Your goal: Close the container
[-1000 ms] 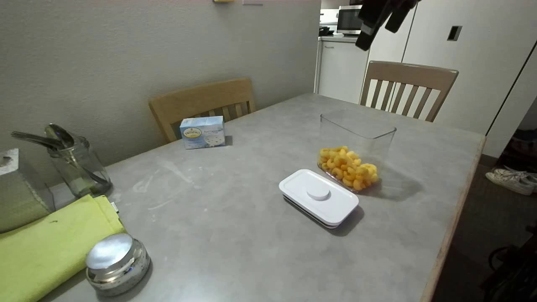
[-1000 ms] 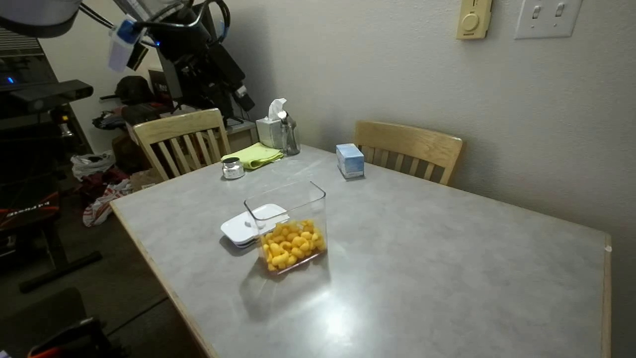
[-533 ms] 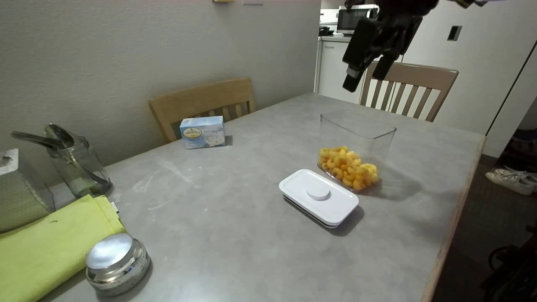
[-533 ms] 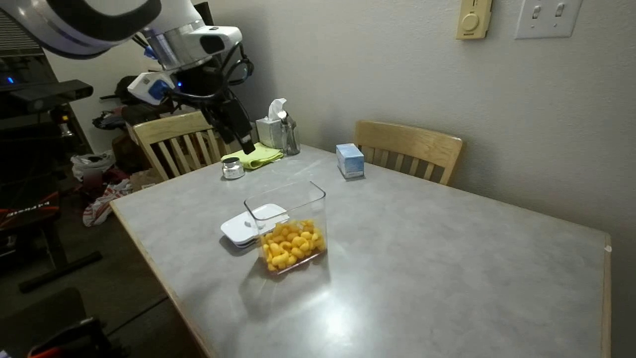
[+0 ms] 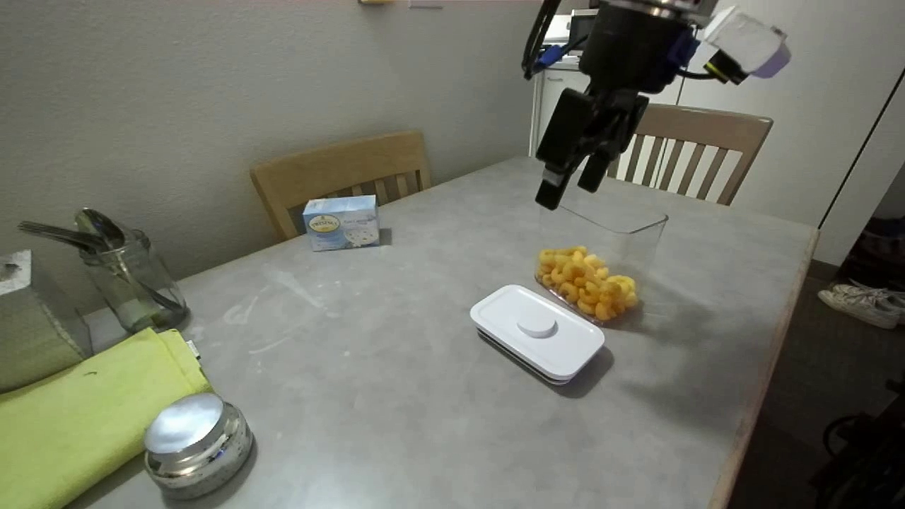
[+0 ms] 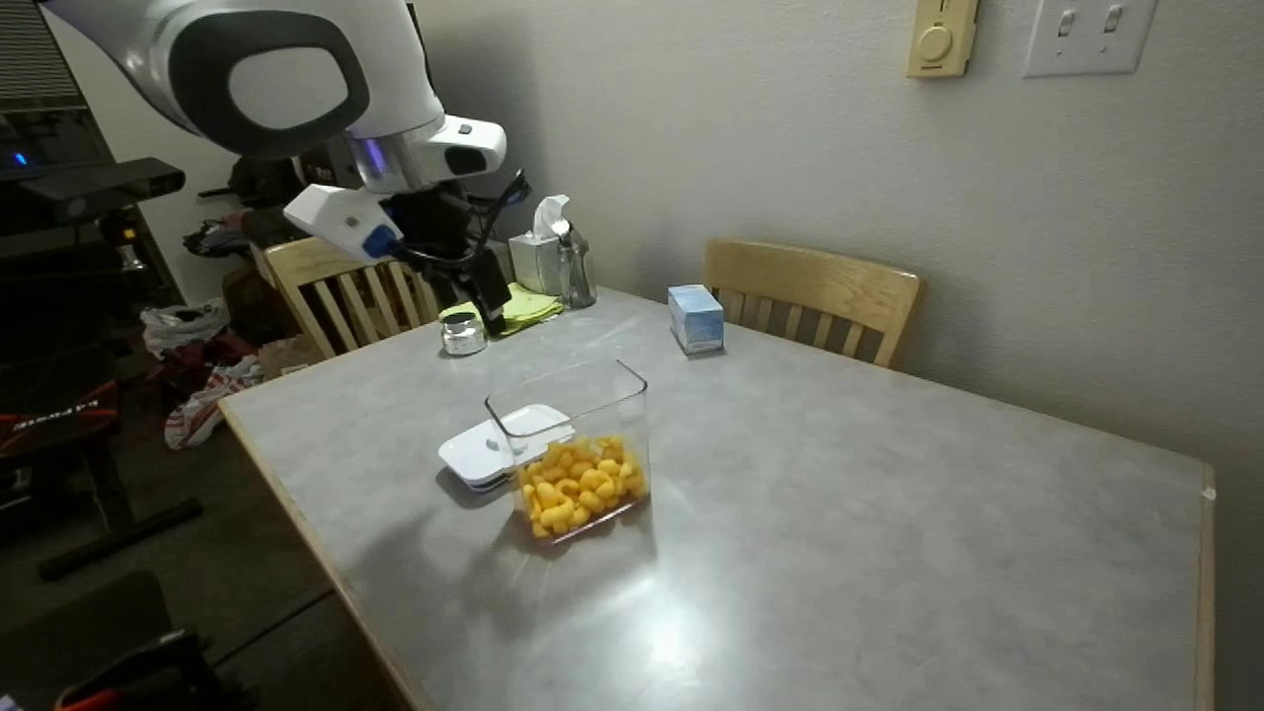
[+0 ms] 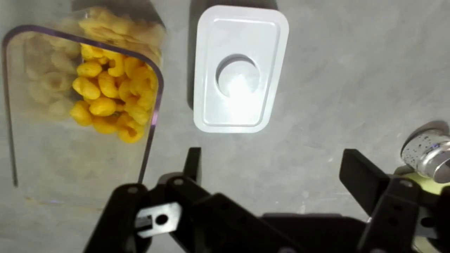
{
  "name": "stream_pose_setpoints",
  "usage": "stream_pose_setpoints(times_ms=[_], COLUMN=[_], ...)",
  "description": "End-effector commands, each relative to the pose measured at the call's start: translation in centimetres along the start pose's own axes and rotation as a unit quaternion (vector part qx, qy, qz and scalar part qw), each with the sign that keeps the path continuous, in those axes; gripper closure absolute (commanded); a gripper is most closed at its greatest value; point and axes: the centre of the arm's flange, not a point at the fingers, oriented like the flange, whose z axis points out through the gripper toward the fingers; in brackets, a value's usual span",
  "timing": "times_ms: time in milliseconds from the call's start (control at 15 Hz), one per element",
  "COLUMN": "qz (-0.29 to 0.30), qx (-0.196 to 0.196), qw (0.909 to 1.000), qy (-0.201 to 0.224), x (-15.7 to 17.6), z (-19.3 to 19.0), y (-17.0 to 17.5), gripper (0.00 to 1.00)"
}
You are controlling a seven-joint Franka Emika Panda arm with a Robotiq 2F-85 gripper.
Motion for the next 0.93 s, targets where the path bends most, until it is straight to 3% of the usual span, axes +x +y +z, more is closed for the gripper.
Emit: stream_pose_setpoints(times_ms=[0,600,867], qz=[-0.027,-0.023,-0.016], qx=[0.014,-0.034,-0.058], qw=[0.9992,0.9947,0.9922], qy=[-0.027,-0.094,-0.109], x=[1.1,1.3,2.3], z=[3.4,11.1,12.9], y=[0.0,-0.3,-1.1], gripper=[0.00,0.00,0.00])
